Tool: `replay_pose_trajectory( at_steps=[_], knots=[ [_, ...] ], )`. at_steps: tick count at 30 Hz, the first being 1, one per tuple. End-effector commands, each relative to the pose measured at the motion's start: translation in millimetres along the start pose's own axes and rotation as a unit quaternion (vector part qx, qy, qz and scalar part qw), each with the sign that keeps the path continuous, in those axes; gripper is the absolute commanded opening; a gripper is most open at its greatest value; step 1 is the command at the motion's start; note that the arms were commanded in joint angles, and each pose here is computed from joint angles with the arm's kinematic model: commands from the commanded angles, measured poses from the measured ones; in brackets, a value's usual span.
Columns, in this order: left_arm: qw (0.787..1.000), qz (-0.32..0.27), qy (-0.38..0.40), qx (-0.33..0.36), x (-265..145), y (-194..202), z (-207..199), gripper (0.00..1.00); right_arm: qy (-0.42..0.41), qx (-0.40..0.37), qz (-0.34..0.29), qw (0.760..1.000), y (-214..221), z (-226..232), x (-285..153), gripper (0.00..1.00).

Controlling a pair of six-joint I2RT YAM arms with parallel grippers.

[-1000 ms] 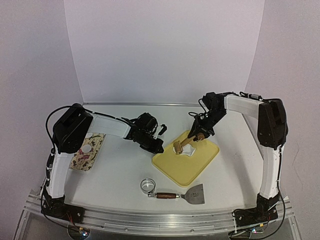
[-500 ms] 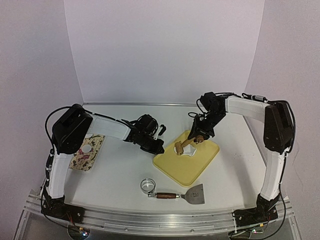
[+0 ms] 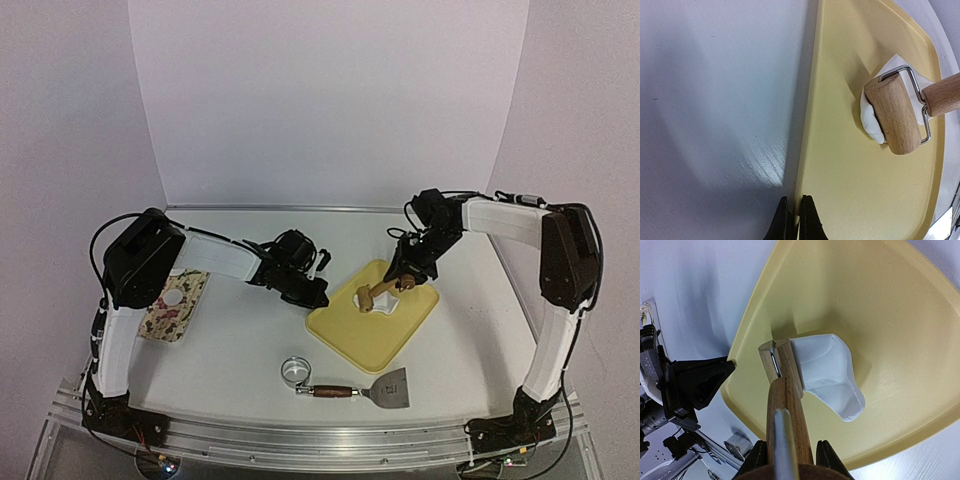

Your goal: Roll out the dumpling wrappers from the dough

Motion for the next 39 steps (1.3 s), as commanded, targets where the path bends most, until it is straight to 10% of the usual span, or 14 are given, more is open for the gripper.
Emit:
replay_pose_trajectory(
  at_steps=[1,39],
  knots=[
    [0.969,0.177,-0.148,-0.084,13.2,114.2,71.7,0.00,0.348,0.084,0.071,0.931,42.5,-160.1,-2.2,0.00],
    [0.961,0.181,-0.178,-0.108,-4.3,126.1,86.4,0.00,0.378,0.122,0.071,0.915,58.7,-211.9,-37.0,0.00]
  ],
)
Point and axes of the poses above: each gripper's point midway between its finger pads, its own x axis out along the fingers, its own z axis along the line the jaws close on, y = z × x, the point moved 3 cm from there along -x, back along the fingers, and after that the axes turned 11 degrees about x, right-handed, at the moved point
